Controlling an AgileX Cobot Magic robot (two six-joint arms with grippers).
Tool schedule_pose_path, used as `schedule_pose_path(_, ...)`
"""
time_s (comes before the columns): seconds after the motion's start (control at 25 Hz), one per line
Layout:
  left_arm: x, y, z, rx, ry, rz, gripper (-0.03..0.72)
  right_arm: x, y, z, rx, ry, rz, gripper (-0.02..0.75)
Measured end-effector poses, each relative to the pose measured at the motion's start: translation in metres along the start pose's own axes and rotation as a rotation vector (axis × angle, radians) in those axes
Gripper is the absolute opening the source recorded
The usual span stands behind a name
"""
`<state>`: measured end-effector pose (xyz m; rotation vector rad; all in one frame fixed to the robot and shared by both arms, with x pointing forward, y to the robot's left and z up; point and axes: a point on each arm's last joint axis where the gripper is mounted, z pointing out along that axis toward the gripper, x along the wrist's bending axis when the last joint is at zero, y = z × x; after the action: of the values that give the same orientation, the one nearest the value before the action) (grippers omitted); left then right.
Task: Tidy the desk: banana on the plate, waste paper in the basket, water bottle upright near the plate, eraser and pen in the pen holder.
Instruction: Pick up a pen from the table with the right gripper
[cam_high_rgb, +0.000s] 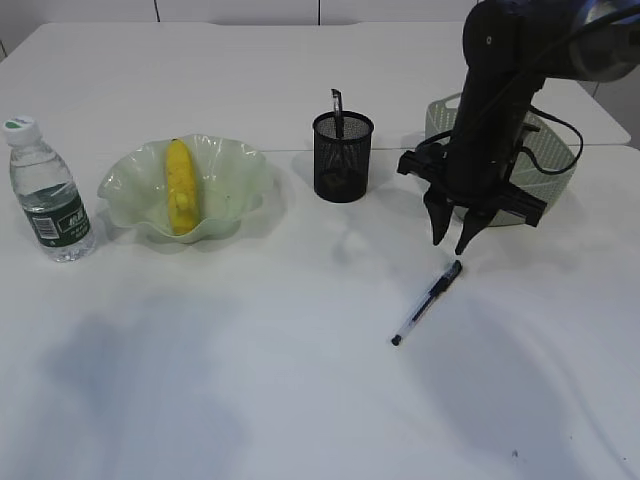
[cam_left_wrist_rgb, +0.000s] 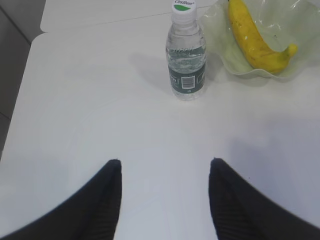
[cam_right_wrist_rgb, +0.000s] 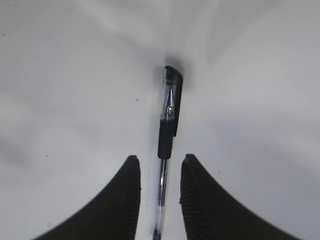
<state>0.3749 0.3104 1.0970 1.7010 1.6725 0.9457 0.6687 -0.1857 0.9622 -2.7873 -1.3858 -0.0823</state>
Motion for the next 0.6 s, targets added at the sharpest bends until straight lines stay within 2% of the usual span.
schedule_pose_path(0.6,0.000,0.000,0.000,0.002,0.000,0.000,0.392,-0.003,0.003,0.019,-0.002,-0.058,-0.006,0.211)
